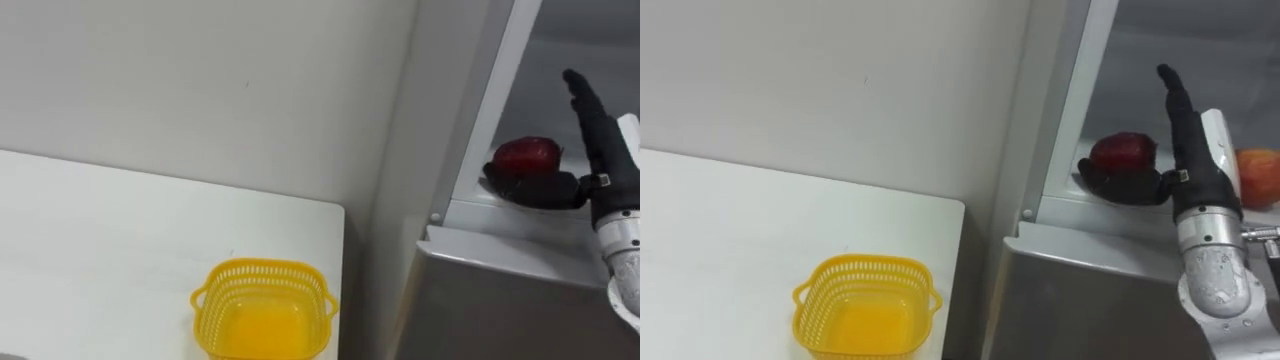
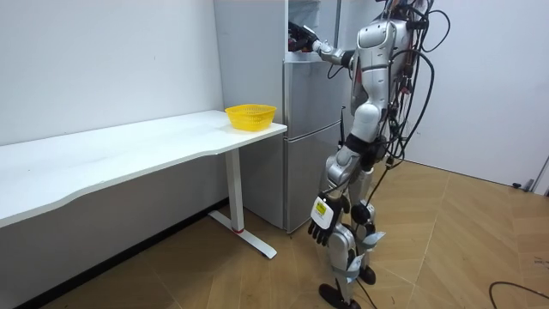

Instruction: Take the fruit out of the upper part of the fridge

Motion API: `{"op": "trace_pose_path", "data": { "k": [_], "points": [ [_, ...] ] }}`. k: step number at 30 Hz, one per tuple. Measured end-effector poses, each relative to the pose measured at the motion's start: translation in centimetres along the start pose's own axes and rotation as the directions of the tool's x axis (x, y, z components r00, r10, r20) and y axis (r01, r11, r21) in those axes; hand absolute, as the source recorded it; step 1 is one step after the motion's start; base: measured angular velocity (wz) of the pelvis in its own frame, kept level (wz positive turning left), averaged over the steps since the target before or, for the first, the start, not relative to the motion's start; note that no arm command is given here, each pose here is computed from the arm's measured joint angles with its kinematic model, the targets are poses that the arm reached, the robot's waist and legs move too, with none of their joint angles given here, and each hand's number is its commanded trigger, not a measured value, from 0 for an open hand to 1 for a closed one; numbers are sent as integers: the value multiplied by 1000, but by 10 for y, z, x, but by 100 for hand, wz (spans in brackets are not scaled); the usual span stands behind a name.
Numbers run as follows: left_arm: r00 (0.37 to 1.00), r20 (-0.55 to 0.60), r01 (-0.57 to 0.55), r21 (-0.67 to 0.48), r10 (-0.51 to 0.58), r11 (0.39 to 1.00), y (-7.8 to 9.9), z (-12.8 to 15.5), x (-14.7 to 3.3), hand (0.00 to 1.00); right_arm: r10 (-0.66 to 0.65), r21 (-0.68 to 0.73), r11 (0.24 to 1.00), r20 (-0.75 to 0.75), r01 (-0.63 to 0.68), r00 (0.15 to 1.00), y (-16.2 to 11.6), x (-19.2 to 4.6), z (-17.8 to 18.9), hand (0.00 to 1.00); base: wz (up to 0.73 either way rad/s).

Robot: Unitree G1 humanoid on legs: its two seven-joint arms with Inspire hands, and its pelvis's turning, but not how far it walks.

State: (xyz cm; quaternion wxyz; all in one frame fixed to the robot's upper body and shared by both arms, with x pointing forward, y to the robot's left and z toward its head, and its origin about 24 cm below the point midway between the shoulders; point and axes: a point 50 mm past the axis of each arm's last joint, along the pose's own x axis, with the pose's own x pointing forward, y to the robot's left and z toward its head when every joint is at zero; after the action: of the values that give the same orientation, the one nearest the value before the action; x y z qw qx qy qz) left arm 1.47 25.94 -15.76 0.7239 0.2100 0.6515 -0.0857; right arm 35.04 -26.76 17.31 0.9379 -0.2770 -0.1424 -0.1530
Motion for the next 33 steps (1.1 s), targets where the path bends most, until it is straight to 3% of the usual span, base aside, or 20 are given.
{"op": "trace_pose_path", "data": {
  "k": [6,7,8,9,10,11,23,33],
  "points": [
    [1000,-17,16,-3,-16,1000,-1,-2,0,0,64,-14,998,-45,-64,997,-2,7,-4,0,4],
    [1000,-17,16,-3,-16,1000,-1,-2,0,0,69,-7,998,-47,-69,997,-2,7,-4,13,6],
    [1000,-20,14,-4,-14,1000,0,-1,0,0,81,11,997,-54,-81,995,-2,7,-5,51,3],
    [1000,-25,14,-5,-14,1000,1,-1,0,0,96,18,995,-68,-95,993,-1,6,-7,54,0],
    [999,-29,14,-6,-14,1000,1,-1,0,0,105,18,994,-75,-104,992,-1,6,-8,84,0],
    [999,-32,12,-6,-12,1000,2,0,0,0,119,15,993,-87,-118,989,-2,6,-10,100,0],
    [999,-52,4,-9,-4,1000,4,3,1,0,201,89,978,-177,-187,964,-7,20,-19,100,0],
    [998,-54,-11,-7,11,1000,8,3,1,0,193,133,976,-172,-171,966,-8,22,-16,100,0]
  ]
}}
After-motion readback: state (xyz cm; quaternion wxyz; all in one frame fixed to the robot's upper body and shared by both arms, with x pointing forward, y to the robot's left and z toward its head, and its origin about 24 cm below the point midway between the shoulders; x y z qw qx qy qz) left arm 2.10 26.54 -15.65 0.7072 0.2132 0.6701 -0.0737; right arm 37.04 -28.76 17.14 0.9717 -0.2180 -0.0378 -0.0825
